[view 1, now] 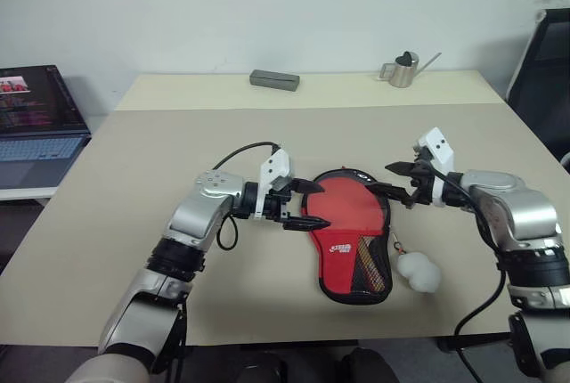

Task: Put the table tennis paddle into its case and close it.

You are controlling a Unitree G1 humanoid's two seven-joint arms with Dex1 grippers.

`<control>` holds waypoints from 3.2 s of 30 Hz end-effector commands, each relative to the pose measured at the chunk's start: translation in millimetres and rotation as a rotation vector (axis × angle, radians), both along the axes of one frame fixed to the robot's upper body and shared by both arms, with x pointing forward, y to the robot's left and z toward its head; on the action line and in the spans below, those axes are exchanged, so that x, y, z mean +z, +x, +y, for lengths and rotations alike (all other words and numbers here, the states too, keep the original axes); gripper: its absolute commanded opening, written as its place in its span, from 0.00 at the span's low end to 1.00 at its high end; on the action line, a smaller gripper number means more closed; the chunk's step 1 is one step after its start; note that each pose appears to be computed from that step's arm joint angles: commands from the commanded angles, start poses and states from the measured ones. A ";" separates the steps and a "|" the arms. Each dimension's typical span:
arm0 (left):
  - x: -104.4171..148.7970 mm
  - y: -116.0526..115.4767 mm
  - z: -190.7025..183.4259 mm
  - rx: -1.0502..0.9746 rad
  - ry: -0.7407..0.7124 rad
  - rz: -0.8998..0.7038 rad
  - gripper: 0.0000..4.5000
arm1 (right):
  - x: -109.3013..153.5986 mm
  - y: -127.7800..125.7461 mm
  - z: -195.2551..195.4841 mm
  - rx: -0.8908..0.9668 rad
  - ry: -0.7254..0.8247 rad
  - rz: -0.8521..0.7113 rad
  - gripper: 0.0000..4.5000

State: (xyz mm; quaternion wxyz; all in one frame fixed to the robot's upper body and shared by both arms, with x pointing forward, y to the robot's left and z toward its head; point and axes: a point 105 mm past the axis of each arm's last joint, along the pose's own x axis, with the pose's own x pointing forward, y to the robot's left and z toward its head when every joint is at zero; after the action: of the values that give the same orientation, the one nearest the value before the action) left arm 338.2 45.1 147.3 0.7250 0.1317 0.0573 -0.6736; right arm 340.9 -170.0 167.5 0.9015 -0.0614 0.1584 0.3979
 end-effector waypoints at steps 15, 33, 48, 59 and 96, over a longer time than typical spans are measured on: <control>-45.2 10.3 -55.2 -0.082 0.107 -0.128 0.95 | 8.8 -103.5 -22.1 0.025 -0.044 0.030 0.99; -61.8 2.6 -66.3 -0.112 0.109 -0.124 0.95 | -55.1 -106.7 -31.7 0.012 -0.180 0.141 0.99; -67.8 1.6 -65.8 -0.128 0.147 -0.141 0.95 | -74.6 -107.1 -34.3 0.018 -0.264 0.144 0.85; -96.8 -3.4 -62.5 -0.115 0.211 -0.069 0.95 | -70.9 -104.8 -32.1 -0.001 -0.250 0.122 0.10; -136.0 -23.1 -61.6 -0.096 0.208 0.110 0.95 | -54.9 -150.3 -37.6 0.164 -0.318 0.244 0.04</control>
State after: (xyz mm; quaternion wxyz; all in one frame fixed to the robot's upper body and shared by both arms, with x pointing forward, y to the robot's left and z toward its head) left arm 339.3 -26.1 61.9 0.7080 0.1479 0.0649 -0.6875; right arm 196.5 -216.4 102.9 0.8319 -0.1551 0.3343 0.4148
